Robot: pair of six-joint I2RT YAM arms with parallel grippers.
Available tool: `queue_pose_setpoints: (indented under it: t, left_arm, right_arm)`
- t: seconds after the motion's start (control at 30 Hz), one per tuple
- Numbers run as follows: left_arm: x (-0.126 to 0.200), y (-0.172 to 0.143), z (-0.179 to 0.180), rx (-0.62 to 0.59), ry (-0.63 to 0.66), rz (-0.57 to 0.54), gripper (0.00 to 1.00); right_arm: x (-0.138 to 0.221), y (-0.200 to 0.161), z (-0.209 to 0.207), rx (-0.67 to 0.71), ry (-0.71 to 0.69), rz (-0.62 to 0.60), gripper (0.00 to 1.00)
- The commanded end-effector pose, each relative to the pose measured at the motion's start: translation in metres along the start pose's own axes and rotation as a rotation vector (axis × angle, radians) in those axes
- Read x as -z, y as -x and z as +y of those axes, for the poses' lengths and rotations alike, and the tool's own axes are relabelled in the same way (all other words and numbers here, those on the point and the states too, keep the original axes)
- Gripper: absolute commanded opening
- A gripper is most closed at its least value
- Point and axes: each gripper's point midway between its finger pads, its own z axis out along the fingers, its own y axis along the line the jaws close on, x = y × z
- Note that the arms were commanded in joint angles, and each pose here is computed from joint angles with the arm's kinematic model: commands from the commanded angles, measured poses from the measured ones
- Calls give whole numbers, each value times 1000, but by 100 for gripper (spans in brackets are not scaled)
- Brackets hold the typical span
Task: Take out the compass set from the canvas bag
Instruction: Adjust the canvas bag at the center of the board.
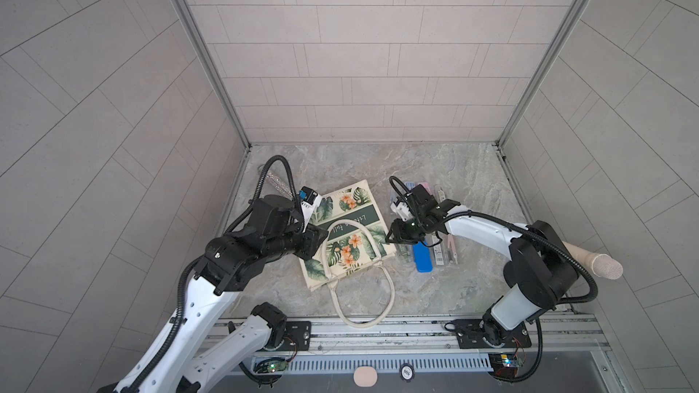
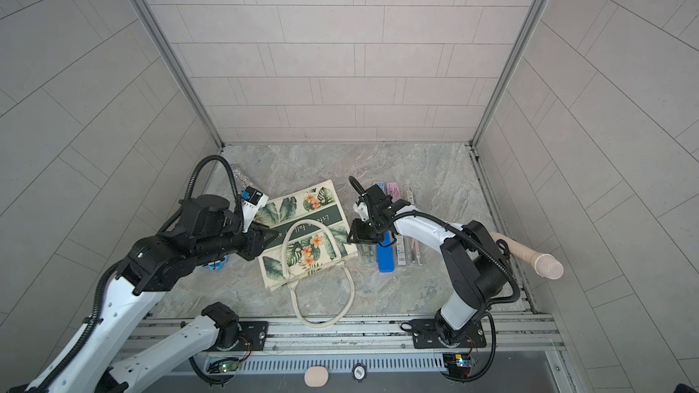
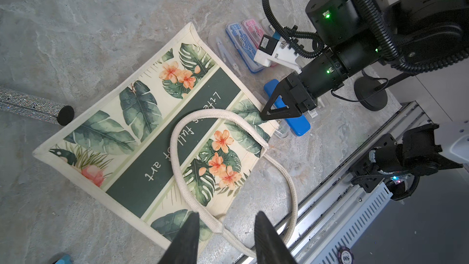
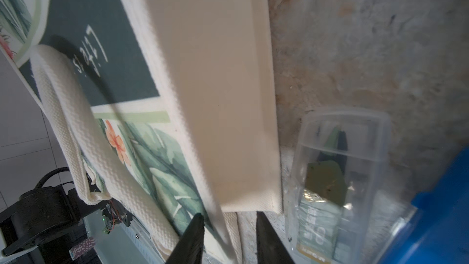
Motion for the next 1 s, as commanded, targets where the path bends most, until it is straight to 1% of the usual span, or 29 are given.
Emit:
queue_pose_setpoints:
  t: [0.0,0.07,0.2,0.23,0.4,0.53,0.67,0.83,0.9,0.97]
  left_arm:
    - [-2,-3,-1,0,-7,3,40]
    - [-3,-4,2,-10,15,17,40]
    - [-1,-3,10,-75,114,57,40]
    - [-2,-1,11,-102,136,64,40]
    - [-7,0,4,-251,198,120,41]
    - [-16,-8,-4,-432,276,190,42]
    - [-28,-19,-6,-557,334,276,47]
    - [-39,-28,-7,-634,382,336,55]
    - [-44,-31,-8,-652,392,349,60]
    - [-49,-34,-7,-665,406,359,63]
  right_arm:
    - [10,7,24,66,66,-24,31]
    - [17,5,32,92,76,-26,25]
    - [29,4,38,100,77,-38,3]
    - [33,4,39,97,77,-42,0]
    - [53,10,53,91,94,-89,0]
    - [72,22,72,69,125,-128,0]
    - [85,32,90,54,164,-141,0]
    - [94,40,106,48,205,-147,0]
    - [95,43,112,38,228,-147,0]
    - [97,47,119,14,275,-153,0]
